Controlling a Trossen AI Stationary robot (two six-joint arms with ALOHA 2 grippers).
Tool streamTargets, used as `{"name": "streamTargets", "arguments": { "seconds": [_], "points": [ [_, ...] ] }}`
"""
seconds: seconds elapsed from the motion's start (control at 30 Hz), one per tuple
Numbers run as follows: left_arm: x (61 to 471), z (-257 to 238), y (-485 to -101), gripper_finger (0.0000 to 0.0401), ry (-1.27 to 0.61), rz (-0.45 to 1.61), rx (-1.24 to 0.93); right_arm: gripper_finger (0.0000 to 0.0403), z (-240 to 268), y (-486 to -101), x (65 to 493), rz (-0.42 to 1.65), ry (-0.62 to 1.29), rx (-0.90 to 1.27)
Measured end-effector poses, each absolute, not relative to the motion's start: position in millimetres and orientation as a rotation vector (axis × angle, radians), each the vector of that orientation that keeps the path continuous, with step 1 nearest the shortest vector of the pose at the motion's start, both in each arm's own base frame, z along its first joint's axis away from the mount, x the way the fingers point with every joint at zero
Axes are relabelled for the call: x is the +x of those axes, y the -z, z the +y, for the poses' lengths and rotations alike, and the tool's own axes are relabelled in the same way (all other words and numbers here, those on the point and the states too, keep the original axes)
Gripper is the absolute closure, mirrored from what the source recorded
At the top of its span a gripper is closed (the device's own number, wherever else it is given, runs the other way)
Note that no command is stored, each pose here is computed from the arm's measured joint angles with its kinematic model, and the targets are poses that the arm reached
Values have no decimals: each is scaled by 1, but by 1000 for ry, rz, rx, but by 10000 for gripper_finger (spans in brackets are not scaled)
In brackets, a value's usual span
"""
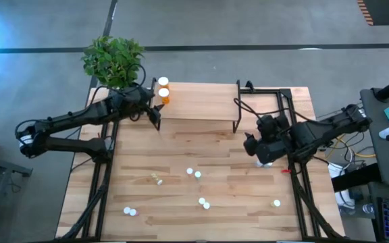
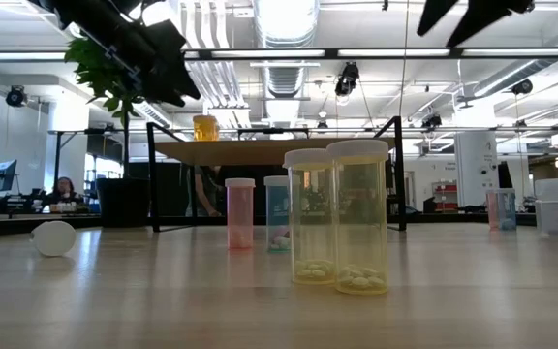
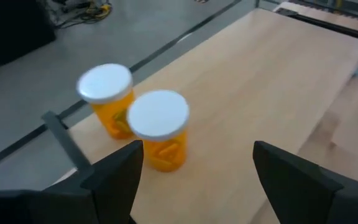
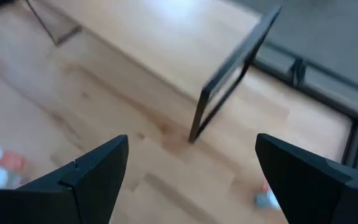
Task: Pick and place medicine bottles onto shelf by color
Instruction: Put the transparent pill bottle on the shelf
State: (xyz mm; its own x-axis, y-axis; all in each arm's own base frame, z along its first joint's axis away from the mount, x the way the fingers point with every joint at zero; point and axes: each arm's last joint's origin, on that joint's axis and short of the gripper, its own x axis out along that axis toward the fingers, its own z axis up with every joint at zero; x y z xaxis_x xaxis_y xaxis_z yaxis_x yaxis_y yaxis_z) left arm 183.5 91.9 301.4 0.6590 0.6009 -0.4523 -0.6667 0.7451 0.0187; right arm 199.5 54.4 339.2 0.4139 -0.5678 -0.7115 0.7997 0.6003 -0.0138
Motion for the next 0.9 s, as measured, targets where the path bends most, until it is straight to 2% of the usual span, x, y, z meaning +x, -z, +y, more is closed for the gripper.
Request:
{"name": "streamTargets", "arguments": {
  "seconds": [0.2, 0.43, 0.67, 0.9],
  "points": [
    [186, 86, -304, 115, -654, 466, -161, 60, 61, -322, 196, 789, 883, 377],
    [186, 72, -337, 115, -587, 453, -140, 60, 65, -303, 192, 891, 850, 319],
    [190, 56, -358, 115, -501, 407, -105, 60, 81, -274, 196, 891, 712, 271],
    [212, 31, -357, 115, -301, 310, -140, 63, 88, -251, 193, 970, 651, 320]
  ]
}}
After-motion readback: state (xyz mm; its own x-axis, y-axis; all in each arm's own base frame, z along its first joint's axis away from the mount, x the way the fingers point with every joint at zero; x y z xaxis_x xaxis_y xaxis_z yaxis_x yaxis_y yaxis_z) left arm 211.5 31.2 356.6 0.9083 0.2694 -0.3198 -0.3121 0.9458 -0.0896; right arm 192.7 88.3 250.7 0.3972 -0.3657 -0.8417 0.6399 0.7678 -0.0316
